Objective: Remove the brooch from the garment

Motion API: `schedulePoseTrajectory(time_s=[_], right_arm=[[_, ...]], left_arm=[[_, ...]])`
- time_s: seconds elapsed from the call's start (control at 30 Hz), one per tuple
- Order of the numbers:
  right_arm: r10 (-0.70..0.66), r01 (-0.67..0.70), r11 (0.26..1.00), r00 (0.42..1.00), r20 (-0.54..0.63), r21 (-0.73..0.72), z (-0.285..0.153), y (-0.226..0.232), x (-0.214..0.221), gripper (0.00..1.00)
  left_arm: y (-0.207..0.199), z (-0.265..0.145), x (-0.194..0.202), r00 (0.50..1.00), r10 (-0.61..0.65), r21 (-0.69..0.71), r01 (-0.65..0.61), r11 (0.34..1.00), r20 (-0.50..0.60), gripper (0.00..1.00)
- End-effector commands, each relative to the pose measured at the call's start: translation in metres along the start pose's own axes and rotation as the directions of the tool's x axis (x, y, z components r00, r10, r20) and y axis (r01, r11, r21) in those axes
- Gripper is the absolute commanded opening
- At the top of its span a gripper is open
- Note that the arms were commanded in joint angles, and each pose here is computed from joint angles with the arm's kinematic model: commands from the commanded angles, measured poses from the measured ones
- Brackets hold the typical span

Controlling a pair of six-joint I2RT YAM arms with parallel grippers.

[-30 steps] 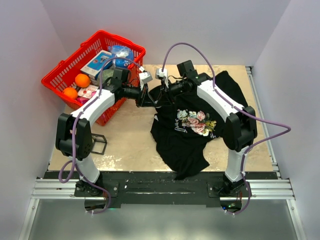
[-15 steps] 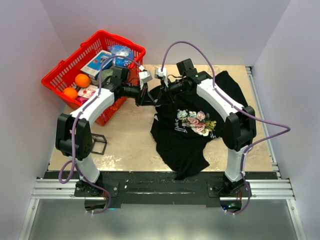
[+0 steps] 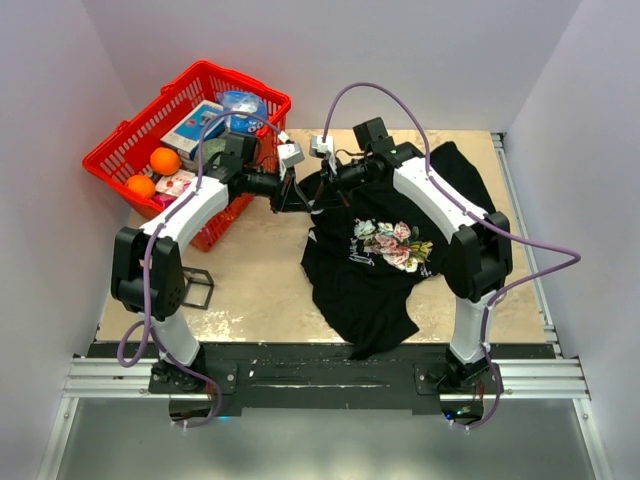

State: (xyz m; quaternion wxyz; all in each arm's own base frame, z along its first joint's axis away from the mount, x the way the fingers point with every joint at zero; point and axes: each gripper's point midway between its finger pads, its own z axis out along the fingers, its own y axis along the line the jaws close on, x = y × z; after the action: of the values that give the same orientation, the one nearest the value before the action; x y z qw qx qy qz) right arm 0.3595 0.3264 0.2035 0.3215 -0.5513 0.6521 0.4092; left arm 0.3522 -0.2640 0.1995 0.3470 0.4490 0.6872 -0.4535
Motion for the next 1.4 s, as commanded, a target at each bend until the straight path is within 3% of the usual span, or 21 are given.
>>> schedulePoseTrajectory(time_s=[0.0,0.3,0.57,0.97,1.37], right_arm=[[-0.031,0.031,0.999,0.999,0.019,0.034,0.001,-0.012,-0.008,0.0],[0.016,-0.016,1.0,1.0,-0.008,0.025,0.013,-0.002,0.006,0.0],[0.054,-0.054,0.997,0.999,0.005,0.061,0.018,-0.008,0.005,0.0],[0.031,-0.031,0.999,0.999,0.017,-0.017,0.021,0.004,0.006,0.0],[0.06,-0.06,0.998,0.998,0.016,-0.011,0.023,0.005,0.007,0.21]], left_arm=[[-0.024,-0.004,-0.035,0.996,0.0,0.11,-0.009,0.994,0.087,0.0],[-0.038,-0.004,-0.069,0.975,-0.133,0.236,0.089,0.968,0.176,0.0],[-0.039,-0.006,-0.082,0.967,-0.137,0.253,0.081,0.964,0.214,0.0],[-0.034,-0.007,-0.094,0.962,-0.12,0.224,0.065,0.972,0.245,0.0],[-0.033,-0.007,-0.098,0.96,-0.117,0.231,0.056,0.971,0.256,0.0]])
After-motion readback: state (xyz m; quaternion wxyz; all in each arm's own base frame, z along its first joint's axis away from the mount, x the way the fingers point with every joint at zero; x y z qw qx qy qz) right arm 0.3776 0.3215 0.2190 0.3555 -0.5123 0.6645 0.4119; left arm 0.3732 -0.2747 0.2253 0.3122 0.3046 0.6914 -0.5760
